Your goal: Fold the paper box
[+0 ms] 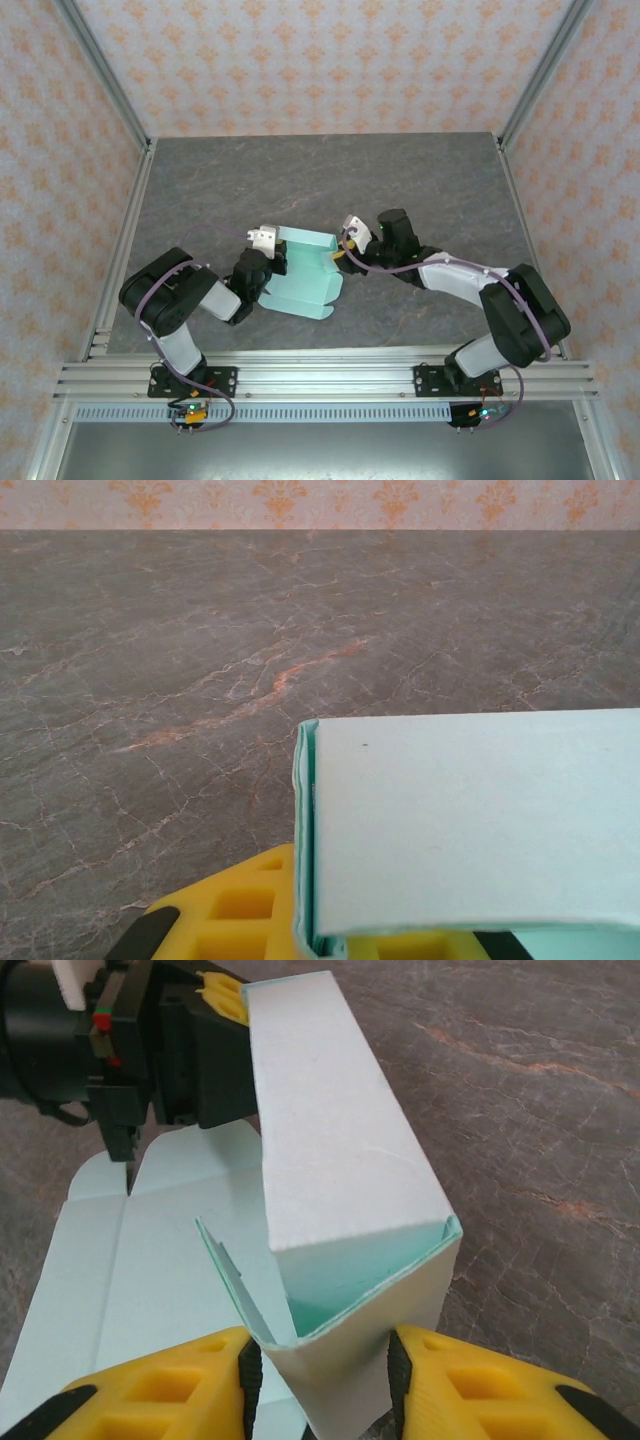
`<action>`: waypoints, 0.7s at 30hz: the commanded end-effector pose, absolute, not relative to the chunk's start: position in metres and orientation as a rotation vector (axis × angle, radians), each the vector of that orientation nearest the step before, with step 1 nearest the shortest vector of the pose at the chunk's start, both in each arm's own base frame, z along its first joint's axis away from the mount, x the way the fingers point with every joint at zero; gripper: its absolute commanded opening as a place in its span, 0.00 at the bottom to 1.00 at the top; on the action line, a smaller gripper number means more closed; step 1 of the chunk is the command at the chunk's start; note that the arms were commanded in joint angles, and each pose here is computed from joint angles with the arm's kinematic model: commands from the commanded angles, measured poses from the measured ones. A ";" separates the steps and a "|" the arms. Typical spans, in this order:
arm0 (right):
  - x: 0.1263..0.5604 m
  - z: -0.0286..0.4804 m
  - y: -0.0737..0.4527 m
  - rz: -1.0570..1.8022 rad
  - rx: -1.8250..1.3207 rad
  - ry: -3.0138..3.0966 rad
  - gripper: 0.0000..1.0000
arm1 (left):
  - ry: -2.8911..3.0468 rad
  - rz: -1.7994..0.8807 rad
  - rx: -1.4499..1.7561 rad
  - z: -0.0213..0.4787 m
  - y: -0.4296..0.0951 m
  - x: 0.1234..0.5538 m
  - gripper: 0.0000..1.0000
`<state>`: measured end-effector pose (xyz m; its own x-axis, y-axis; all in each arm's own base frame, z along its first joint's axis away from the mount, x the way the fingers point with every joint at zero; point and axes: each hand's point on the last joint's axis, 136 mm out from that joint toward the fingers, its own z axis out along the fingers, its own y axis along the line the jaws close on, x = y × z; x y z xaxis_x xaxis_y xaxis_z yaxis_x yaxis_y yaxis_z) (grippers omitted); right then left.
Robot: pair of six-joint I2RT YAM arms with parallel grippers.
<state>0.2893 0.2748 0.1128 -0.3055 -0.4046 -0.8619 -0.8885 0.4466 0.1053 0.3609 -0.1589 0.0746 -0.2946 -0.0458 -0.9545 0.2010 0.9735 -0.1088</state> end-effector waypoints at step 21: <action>0.361 0.117 0.258 0.188 -0.278 1.776 0.34 | 1.848 -0.143 -0.028 0.084 -0.169 0.341 0.02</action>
